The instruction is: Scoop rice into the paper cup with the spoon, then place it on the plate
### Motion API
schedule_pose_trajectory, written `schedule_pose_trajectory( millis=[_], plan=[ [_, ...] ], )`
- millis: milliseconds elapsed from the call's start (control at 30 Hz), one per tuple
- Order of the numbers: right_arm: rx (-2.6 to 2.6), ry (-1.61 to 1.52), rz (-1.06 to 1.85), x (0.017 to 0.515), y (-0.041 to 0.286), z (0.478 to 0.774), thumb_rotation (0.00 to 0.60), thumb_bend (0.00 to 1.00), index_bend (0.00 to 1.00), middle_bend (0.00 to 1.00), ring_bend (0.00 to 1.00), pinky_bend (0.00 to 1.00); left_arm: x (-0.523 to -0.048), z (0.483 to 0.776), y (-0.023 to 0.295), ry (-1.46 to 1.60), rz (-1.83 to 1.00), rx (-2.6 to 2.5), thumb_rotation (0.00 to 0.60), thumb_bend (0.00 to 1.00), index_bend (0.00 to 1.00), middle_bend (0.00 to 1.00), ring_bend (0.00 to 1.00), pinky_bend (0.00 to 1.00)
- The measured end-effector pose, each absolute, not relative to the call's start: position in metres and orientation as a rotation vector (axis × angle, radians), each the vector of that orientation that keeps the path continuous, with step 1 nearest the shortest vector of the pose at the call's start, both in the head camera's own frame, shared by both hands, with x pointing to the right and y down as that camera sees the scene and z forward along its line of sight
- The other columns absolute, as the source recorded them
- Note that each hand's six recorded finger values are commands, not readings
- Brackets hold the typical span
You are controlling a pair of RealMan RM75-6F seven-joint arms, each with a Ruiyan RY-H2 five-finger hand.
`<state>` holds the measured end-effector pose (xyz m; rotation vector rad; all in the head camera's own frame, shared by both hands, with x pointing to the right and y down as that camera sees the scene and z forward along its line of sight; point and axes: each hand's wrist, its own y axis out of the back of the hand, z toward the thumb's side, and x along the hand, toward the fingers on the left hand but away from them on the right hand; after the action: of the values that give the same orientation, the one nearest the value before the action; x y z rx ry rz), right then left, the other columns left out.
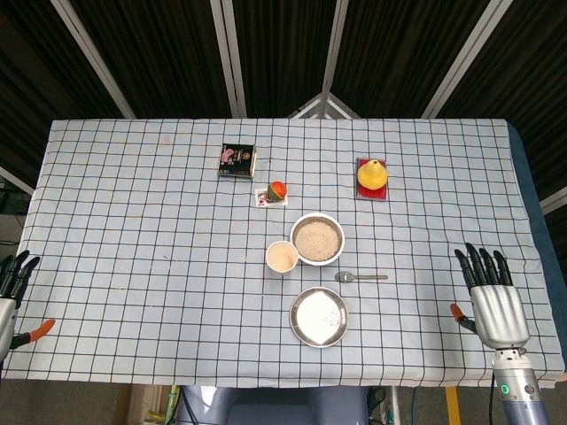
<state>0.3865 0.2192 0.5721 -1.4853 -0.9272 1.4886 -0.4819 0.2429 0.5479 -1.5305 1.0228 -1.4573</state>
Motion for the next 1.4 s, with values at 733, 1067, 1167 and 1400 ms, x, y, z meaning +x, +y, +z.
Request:
schedule_pose_trajectory(
  millis=[733,1067,1167,1400],
  plan=[
    [-1.531,-0.936,1.499,0.381,0.221,0.575,0.600,0.29,0.00,0.11,0.14,0.40,-0.484,0.546,0.243,1.045,-1.475,-1.554,0.600,0.00,0.00,0.00,0.00,0.00],
    [-1.569,-0.928,1.395,0.359,0.209,0.579,0.600,0.29,0.33,0.88,0.96,1.00,-0.486,0.543,0.245,1.052,-1.469,-1.563,0.600,0.00,0.00,0.00,0.00,0.00],
    [-1.581,-0.920,1.385,0.352,0.204,0.583,0.600,0.29,0.38,0.93,1.00,1.00,-0.486,0.543,0.247,1.048,-1.471,-1.563,0.600,0.00,0.00,0.00,0.00,0.00],
    [-1.616,-0.853,1.417,0.330,0.188,0.604,0.600,0.29,0.43,0.96,1.00,1.00,-0.483,0.543,0.246,1.054,-1.464,-1.564,0.600,0.00,0.00,0.00,0.00,0.00]
  ],
)
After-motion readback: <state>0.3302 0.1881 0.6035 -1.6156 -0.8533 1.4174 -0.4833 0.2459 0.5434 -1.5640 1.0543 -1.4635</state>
